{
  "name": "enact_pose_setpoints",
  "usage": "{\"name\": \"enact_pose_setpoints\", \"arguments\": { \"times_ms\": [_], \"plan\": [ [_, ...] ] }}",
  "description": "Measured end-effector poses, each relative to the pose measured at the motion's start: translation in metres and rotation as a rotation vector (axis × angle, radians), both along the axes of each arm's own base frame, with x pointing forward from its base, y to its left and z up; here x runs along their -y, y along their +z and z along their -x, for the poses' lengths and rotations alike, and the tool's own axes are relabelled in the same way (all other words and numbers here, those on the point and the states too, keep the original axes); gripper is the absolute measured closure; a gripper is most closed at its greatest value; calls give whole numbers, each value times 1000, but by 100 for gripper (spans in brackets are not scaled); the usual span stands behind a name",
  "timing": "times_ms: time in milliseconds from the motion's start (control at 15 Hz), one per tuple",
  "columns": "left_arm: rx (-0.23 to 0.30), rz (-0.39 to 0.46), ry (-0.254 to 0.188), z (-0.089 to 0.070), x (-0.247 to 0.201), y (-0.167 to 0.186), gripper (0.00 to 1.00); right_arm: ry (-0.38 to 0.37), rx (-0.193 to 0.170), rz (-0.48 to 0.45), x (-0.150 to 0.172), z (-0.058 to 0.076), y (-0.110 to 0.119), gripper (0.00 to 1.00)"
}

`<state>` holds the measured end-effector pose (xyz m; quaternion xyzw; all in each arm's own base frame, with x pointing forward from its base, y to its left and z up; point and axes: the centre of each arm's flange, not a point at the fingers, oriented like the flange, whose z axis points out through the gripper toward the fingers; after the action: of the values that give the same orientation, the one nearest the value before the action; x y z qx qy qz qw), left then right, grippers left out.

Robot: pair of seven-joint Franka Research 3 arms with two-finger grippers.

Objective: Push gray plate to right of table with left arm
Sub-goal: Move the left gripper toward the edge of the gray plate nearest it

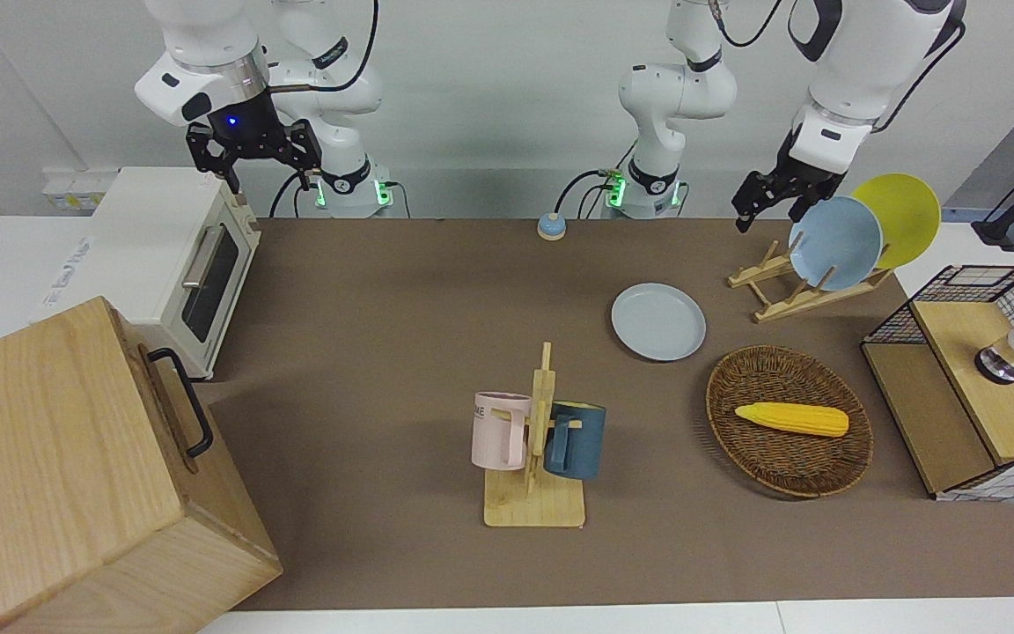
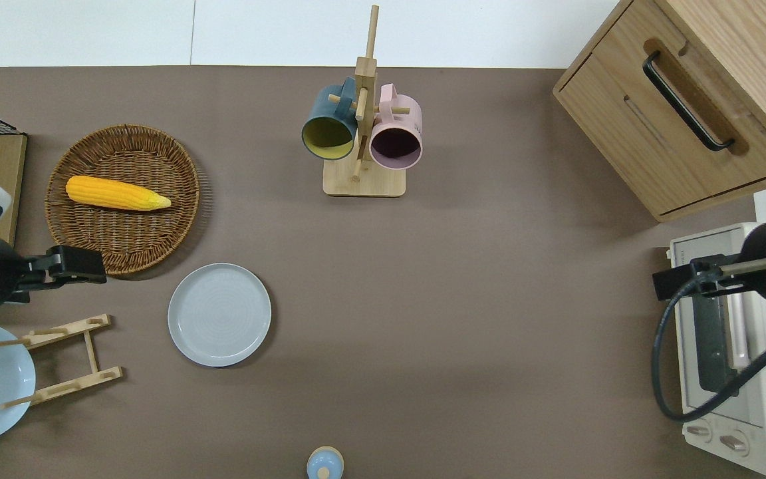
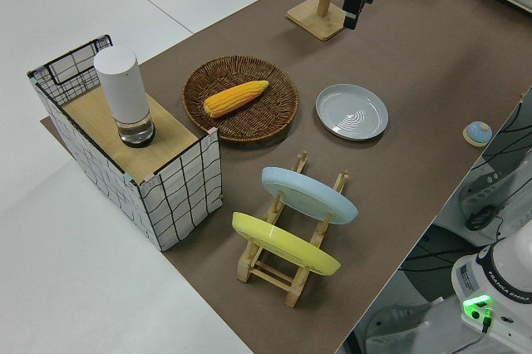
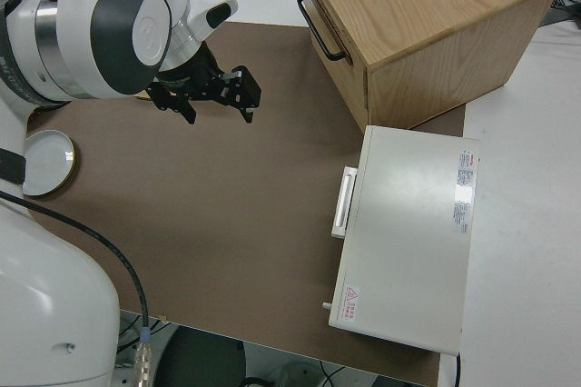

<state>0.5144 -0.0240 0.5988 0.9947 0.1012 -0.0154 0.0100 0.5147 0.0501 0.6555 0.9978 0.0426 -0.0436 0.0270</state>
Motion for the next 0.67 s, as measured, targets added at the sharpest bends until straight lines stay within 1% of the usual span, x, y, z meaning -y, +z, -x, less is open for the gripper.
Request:
{"name": "enact_pose_setpoints", "arguments": {
  "times_ms": [133,200,267,400,533,667],
  "plan": [
    [-54,-3,-1,2,1,-32,0,0,0,0,0,0,0,0],
    [-62,-4,-1,2,1,-46,0,0,0,0,0,0,0,0],
    [-74,-5,-2,3,2,-74,0,0,0,0,0,0,0,0],
    [-88,-6,-1,7,2,-109,0,0,0,0,0,0,0,0],
    [-94,-7,0,10,2,-130,0,0,0,0,0,0,0,0],
    [-88,-6,-4,14,2,-149,0,0,0,0,0,0,0,0]
  ]
}}
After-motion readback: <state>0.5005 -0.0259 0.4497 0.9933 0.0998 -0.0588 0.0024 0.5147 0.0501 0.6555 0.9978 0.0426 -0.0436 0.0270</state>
